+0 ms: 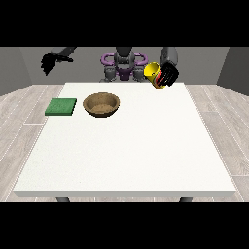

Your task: Pick the cup and pour the ball into the bowl, then pick the bowl and place it on the pad

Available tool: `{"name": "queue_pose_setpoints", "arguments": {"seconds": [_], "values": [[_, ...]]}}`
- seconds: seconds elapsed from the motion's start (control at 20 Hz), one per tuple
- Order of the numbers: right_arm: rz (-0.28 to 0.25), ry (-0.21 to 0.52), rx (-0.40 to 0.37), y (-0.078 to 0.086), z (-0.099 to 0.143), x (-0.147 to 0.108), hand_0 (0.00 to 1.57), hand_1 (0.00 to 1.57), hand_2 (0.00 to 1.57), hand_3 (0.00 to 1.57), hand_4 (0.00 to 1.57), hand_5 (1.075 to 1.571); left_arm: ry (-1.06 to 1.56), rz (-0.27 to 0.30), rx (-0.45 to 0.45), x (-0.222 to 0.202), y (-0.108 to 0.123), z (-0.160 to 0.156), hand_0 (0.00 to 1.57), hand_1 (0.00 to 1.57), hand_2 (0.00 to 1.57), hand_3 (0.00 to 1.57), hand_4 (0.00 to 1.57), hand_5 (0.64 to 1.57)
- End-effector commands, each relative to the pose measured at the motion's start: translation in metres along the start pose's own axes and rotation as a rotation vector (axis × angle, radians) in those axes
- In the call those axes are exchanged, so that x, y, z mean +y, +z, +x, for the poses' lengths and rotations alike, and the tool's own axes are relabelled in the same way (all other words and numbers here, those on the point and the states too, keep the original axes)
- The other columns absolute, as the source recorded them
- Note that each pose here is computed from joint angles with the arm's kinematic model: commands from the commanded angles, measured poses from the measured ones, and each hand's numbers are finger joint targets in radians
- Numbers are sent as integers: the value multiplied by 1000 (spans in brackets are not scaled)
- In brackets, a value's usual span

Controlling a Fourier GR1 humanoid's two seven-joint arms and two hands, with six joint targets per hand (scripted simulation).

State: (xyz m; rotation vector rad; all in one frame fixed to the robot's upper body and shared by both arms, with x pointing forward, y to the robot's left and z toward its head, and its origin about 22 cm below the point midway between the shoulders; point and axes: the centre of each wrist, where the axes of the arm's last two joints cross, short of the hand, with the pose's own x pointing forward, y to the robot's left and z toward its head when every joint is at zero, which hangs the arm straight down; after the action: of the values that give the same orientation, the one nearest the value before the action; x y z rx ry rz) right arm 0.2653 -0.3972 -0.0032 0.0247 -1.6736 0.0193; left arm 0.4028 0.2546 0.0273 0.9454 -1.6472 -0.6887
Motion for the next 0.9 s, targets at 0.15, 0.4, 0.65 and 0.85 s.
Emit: {"name": "queue_pose_setpoints", "arguments": {"seconds": [0.15,0.4,0.65,0.85], "values": [[47,-26,17,9,-17,10,0,0,0,0,0,1570,-231,7,-6,-22,-8,42,1501,1501,1571,1571,1508,1244],[37,-15,50,-3,-8,-5,0,0,0,0,0,1570,-482,0,-142,-29,-28,101,1553,1553,1571,1571,1571,1203],[30,-17,62,4,-18,-7,0,0,0,0,0,1571,-721,-73,-292,-53,-18,131,1501,1501,1571,1571,1380,1400],[-1,-34,44,-1,-19,-7,0,0,0,0,0,1571,-882,-132,-415,-80,-1,161,1498,1498,1571,1571,1571,1056]]}}
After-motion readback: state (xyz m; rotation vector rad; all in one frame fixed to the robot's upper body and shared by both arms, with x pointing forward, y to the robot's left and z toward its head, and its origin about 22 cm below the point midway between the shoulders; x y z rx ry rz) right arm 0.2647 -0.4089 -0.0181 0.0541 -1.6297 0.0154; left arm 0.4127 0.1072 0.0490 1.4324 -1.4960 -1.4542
